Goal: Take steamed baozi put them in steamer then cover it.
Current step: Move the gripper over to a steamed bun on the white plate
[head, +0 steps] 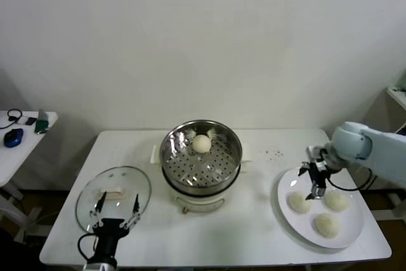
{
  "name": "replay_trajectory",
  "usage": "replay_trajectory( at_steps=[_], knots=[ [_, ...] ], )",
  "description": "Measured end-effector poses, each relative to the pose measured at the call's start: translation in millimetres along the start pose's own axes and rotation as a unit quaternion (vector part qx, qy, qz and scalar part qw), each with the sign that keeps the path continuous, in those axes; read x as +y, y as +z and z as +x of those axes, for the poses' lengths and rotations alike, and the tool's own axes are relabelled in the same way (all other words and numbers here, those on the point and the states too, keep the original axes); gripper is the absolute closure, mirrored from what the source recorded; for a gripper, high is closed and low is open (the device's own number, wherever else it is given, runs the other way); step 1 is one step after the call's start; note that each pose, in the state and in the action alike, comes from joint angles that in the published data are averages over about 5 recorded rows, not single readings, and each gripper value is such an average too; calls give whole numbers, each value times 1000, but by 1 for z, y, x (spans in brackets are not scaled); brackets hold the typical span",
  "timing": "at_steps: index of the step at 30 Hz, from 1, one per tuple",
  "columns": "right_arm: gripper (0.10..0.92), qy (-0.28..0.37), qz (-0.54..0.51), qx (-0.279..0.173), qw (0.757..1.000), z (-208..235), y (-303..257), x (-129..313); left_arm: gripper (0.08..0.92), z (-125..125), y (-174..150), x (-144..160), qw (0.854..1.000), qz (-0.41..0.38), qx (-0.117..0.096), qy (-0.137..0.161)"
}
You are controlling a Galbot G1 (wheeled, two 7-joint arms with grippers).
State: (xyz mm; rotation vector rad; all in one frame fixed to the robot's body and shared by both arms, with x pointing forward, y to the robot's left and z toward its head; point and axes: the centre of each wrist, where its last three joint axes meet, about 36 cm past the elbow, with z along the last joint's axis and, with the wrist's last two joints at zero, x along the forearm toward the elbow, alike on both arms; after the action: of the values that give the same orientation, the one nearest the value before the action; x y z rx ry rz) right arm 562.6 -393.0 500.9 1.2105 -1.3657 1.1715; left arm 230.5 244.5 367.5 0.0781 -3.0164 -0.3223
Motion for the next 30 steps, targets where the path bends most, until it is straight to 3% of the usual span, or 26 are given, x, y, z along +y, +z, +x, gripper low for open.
replay_trajectory(
  at_steps=[23, 30],
  knots=[
    [206, -14, -20, 7, 1000, -50, 9, -1, 177, 1, 7, 0, 1000, -4, 7, -2],
    [290, -13, -22, 6, 1000, -52, 10, -4, 177, 2, 8, 0, 1000, -5, 8, -2]
  ],
)
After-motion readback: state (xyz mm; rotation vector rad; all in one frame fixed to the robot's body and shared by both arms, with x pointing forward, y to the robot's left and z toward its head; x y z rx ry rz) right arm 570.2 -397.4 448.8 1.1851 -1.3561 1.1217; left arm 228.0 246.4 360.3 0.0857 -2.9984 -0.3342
